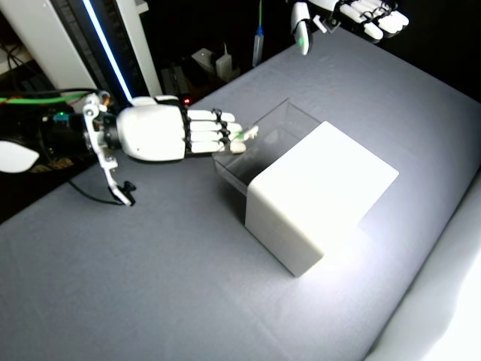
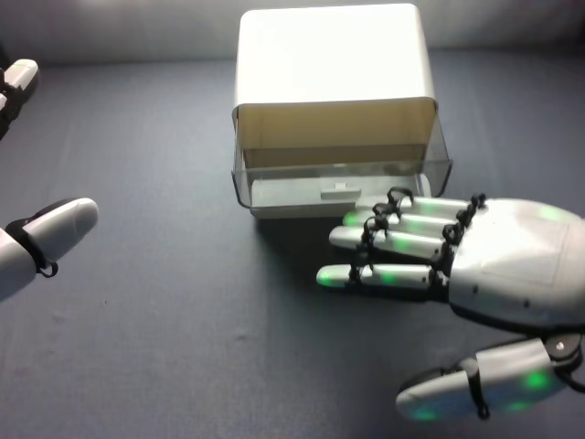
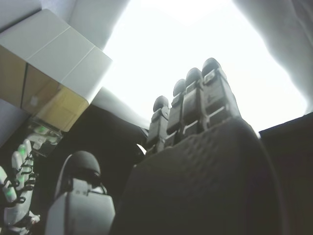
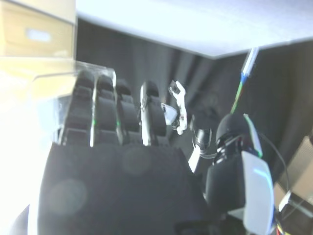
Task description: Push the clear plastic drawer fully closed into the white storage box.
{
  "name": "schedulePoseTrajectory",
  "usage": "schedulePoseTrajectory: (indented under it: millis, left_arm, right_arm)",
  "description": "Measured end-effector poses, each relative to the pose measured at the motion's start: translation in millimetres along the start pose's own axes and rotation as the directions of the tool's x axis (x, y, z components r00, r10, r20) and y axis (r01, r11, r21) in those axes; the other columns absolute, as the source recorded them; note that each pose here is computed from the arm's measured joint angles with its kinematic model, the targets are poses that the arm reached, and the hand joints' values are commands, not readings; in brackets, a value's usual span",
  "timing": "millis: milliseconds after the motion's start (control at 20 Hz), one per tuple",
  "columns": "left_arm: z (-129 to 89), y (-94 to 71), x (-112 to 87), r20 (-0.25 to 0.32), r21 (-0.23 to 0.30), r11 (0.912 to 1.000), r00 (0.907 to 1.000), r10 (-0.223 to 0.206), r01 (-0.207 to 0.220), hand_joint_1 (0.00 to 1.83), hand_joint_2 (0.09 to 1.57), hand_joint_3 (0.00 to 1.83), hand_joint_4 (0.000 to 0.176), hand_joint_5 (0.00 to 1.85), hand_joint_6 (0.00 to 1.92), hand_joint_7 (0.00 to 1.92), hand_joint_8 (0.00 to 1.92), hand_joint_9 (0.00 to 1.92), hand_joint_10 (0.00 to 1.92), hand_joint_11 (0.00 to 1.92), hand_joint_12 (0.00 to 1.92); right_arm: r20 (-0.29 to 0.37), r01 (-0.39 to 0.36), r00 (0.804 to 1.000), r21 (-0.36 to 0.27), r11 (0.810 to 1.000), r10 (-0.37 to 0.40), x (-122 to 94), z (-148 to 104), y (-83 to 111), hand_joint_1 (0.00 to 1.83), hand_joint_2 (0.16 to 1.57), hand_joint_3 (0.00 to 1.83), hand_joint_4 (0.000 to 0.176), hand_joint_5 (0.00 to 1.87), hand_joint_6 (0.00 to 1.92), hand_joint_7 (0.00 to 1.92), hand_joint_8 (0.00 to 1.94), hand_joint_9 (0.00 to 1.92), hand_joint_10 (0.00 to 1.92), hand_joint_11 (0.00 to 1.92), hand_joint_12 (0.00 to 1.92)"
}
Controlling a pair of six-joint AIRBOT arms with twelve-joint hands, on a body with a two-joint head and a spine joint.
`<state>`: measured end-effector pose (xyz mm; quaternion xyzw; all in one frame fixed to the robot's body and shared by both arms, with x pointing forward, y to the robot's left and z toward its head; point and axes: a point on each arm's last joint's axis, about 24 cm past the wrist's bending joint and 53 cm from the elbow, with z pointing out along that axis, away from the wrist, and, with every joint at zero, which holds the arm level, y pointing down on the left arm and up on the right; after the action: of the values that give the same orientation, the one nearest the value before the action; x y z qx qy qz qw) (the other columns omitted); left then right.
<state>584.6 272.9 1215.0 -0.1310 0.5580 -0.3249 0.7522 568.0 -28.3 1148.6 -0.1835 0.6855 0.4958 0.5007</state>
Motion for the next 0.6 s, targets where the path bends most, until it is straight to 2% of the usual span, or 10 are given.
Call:
schedulePoseTrajectory:
  millis: [50, 100, 200, 300, 350, 400, 500, 550, 600]
  left_arm:
    - [-0.5, 0.5, 0.8, -0.004, -0.001, 1.0, 1.0, 0.002, -0.002, 0.0, 1.13, 0.04, 0.092, 0.0, 0.0, 0.0, 0.0, 0.0, 0.0, 0.0, 0.0]
    - [-0.5, 1.2, 0.8, -0.004, -0.004, 1.0, 1.0, -0.002, 0.002, 0.0, 1.12, 0.03, 0.098, 0.0, 0.0, 0.0, 0.0, 0.0, 0.0, 0.0, 0.0]
    - [0.5, 2.1, -0.9, 0.001, -0.002, 1.0, 1.0, 0.003, -0.003, 0.0, 1.13, 0.04, 0.101, 0.0, 0.0, 0.0, 0.0, 0.0, 0.0, 0.0, 0.0]
    - [0.5, 2.1, -0.9, 0.001, -0.002, 1.0, 1.0, 0.003, -0.003, 0.0, 1.12, 0.03, 0.106, 0.0, 0.0, 0.0, 0.0, 0.0, 0.0, 0.0, 0.0]
    - [0.5, 1.6, -0.7, 0.0, 0.0, 1.0, 1.0, 0.003, -0.003, 0.0, 1.12, 0.03, 0.108, 0.0, 0.0, 0.0, 0.0, 0.0, 0.0, 0.0, 0.0]
    - [0.5, 1.4, -0.8, 0.0, 0.001, 1.0, 1.0, 0.003, -0.003, 0.0, 1.12, 0.03, 0.11, 0.0, 0.0, 0.0, 0.0, 0.0, 0.0, 0.0, 0.0]
    - [0.5, 2.0, -1.1, 0.001, -0.002, 1.0, 1.0, 0.0, 0.0, 0.0, 1.11, 0.02, 0.122, 0.0, 0.0, 0.0, 0.0, 0.0, 0.0, 0.0, 0.0]
    - [0.5, 2.1, -1.0, 0.001, -0.002, 1.0, 1.0, -0.001, 0.001, 0.0, 1.11, 0.02, 0.122, 0.0, 0.0, 0.0, 0.0, 0.0, 0.0, 0.0, 0.0]
    - [0.3, 2.1, -0.9, 0.001, -0.001, 1.0, 1.0, -0.001, 0.001, 0.0, 1.12, 0.03, 0.115, 0.0, 0.0, 0.0, 0.0, 0.0, 0.0, 0.0, 0.0]
  right_arm:
    - [0.011, 0.009, 1.0, 0.009, 1.0, -0.01, -5.6, 0.6, -4.3, 0.0, 1.08, 0.01, 0.095, 0.19, 0.04, 0.0, 0.0, 0.0, 0.0, 0.0, 0.0]
    - [0.022, -0.001, 1.0, 0.024, 1.0, 0.001, -9.3, 0.1, -9.5, 0.0, 1.07, 0.0, 0.089, 0.19, 0.04, 0.0, 0.0, 0.0, 0.0, 0.0, 0.0]
    - [0.019, 0.002, 1.0, 0.052, 0.999, -0.003, -10.5, -1.1, -19.4, 0.0, 1.07, 0.0, 0.066, 0.23, 0.02, 0.01, 0.0, 0.0, 0.0, 0.0, 0.0]
    - [0.01, 0.012, 1.0, 0.063, 0.998, -0.013, -8.6, -1.1, -21.9, 0.0, 1.06, 0.0, 0.05, 0.25, 0.02, 0.03, 0.01, 0.0, 0.0, 0.0, 0.0]
    - [0.007, 0.021, 1.0, 0.067, 0.998, -0.022, -8.6, -1.1, -23.4, 0.0, 1.06, 0.0, 0.053, 0.25, 0.02, 0.03, 0.01, 0.0, 0.0, 0.0, 0.0]
    - [0.007, 0.031, 0.999, 0.07, 0.997, -0.032, -10.0, 0.0, -23.6, 0.0, 1.06, 0.0, 0.042, 0.26, 0.02, 0.04, 0.01, 0.0, 0.0, 0.0, 0.0]
    - [0.012, 0.05, 0.999, 0.082, 0.995, -0.051, -13.8, 0.7, -27.1, 0.0, 1.07, 0.0, 0.033, 0.29, 0.03, 0.04, 0.01, 0.0, 0.0, 0.0, 0.0]
    - [0.01, 0.056, 0.998, 0.087, 0.995, -0.057, -14.2, 0.9, -28.9, 0.0, 1.07, 0.0, 0.033, 0.29, 0.03, 0.04, 0.01, 0.0, 0.0, 0.0, 0.0]
    - [0.013, 0.057, 0.998, 0.095, 0.994, -0.058, -16.4, 1.4, -31.7, 0.0, 1.06, 0.0, 0.021, 0.31, 0.04, 0.06, 0.01, 0.0, 0.0, 0.0, 0.0]
